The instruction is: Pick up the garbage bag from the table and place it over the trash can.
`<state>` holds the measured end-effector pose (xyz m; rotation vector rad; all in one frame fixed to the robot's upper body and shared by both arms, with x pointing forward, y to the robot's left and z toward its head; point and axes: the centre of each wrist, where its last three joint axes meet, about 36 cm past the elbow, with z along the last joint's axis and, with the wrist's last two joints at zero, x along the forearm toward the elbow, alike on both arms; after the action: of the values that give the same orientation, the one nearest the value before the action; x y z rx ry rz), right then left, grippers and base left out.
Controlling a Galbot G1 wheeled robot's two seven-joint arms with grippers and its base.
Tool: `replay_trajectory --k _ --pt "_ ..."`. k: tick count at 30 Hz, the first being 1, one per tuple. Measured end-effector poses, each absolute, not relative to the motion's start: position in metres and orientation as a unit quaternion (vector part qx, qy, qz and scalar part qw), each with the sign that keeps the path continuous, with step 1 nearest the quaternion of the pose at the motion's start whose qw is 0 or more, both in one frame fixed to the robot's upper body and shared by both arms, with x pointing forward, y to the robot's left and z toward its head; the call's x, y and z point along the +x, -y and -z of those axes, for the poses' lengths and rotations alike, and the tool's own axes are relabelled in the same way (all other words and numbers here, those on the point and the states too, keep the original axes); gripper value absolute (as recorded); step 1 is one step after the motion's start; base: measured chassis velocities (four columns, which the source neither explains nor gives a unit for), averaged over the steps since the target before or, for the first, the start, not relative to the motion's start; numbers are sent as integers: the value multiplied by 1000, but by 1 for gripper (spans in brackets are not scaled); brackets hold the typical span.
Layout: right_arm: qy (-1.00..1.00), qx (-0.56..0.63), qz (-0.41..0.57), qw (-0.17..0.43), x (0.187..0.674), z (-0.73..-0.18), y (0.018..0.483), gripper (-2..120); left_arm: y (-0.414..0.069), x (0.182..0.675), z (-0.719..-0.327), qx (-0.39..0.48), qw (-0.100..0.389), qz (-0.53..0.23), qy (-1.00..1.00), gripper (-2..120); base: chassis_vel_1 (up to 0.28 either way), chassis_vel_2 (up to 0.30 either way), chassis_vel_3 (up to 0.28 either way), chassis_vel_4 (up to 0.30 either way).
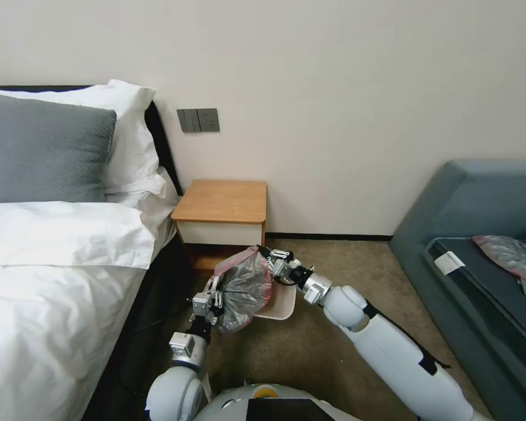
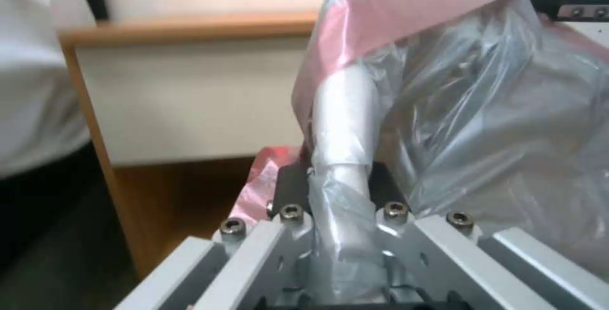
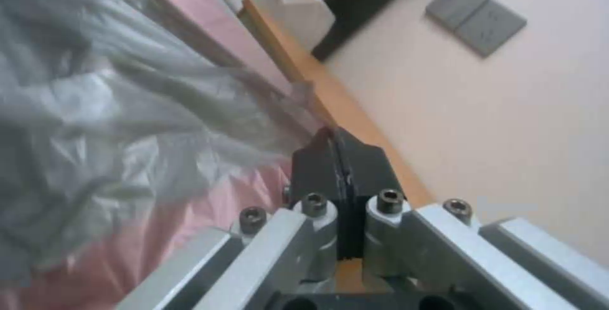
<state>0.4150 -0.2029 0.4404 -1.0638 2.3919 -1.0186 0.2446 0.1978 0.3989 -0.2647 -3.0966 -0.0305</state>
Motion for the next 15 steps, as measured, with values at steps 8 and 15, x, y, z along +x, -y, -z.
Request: replay_trajectory --k 8,15 --pt "-857 -389 326 90 412 -457 217 0 -211 247 -387 -97 -37 66 992 5 0 0 0 0" --pt "-868 -393 301 40 408 -458 230 0 -212 249 -388 -106 -77 3 991 5 0 0 0 0"
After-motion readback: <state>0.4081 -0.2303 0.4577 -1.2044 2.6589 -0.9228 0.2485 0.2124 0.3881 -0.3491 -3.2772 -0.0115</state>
